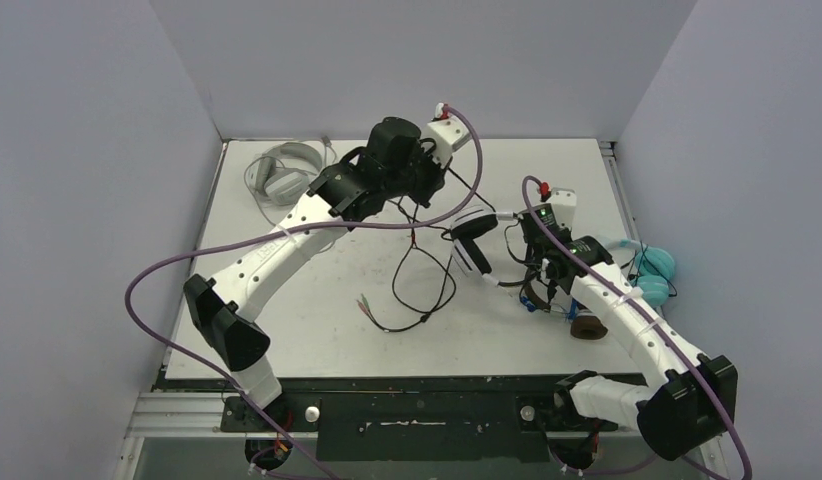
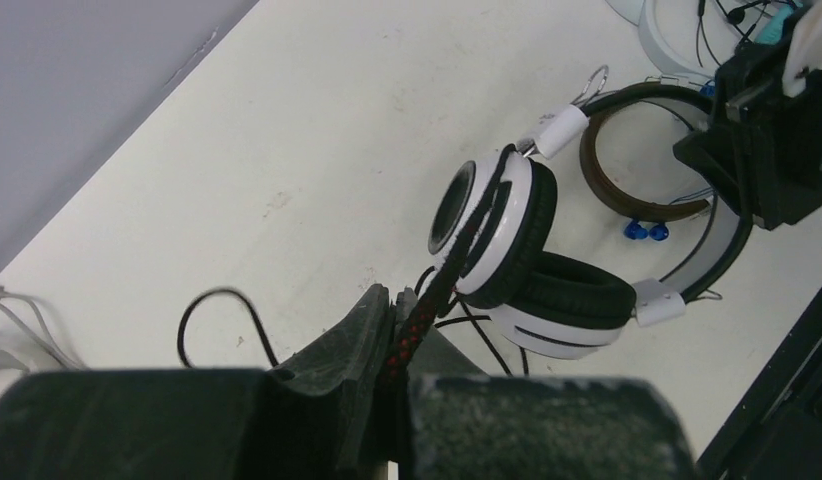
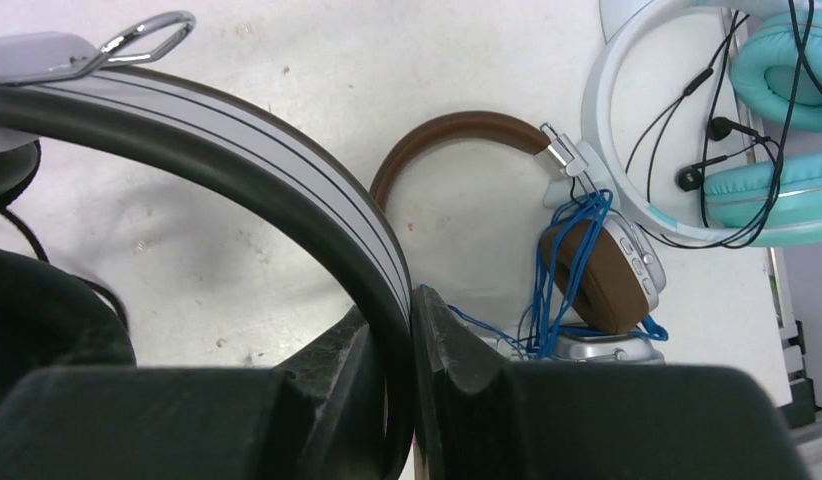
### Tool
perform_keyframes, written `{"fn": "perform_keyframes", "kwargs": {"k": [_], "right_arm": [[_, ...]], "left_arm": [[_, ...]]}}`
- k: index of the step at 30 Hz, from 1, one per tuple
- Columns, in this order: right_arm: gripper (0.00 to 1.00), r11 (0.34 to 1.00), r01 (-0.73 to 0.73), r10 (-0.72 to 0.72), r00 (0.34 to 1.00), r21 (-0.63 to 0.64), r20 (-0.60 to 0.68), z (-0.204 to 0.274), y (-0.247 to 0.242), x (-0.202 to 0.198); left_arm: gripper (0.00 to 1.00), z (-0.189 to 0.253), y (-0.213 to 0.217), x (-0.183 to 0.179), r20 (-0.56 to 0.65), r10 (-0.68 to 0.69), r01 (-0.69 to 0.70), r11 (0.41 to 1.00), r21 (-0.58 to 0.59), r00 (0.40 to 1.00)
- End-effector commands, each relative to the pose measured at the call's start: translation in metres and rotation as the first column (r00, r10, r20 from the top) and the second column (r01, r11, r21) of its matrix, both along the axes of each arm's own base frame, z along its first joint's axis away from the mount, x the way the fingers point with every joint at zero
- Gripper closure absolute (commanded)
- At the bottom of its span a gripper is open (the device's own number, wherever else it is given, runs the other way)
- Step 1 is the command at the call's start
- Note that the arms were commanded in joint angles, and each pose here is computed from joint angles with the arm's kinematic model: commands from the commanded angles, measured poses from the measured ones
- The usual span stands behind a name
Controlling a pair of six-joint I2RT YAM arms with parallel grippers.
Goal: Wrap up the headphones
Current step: Wrap the headphones cable around the headphones.
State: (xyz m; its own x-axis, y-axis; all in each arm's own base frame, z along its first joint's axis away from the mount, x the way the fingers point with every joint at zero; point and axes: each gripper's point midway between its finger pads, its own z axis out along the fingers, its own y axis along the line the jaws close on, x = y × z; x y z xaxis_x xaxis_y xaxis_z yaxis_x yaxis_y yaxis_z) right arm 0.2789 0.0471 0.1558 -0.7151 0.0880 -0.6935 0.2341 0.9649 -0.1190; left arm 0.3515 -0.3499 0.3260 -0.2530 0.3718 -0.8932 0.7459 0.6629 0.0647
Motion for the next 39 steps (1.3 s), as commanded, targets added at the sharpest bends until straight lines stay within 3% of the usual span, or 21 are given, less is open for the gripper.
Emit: {"fn": "perform_keyframes", "kwargs": {"k": [1, 8, 18, 29, 39], "right_arm": [[1.0, 0.995, 0.059, -0.07, 0.989, 0.083, 0.13, 0.027, -0.003, 0.019], [1.0, 0.971, 0.191, -0.216, 0.959, 0.143, 0.184, 0.036, -0.008, 0.037], [1.0, 0.86, 0.255, -0.407, 0.864, 0.441, 0.295, 0.078, 0.011, 0.069], [1.0, 0.771, 0.082, -0.391, 0.844, 0.632, 0.368, 0.156, 0.038, 0.081], [1.0, 0.773, -0.045, -0.267, 0.881, 0.632, 0.39, 0.203, 0.053, 0.063]], "left_arm": [[1.0, 0.046, 0.011, -0.025, 0.066, -0.028, 0.033, 0.996, -0.079, 0.997], [1.0, 0.053, -0.013, -0.083, -0.04, -0.225, 0.207, 0.942, -0.266, 0.973], [1.0, 0.0, -0.042, -0.123, -0.174, -0.376, 0.276, 0.864, -0.421, 0.91], [0.94, -0.058, -0.051, -0.122, -0.181, -0.374, 0.245, 0.835, -0.493, 0.909], [0.92, -0.108, -0.05, -0.101, -0.174, -0.279, 0.169, 0.866, -0.471, 0.945]]}}
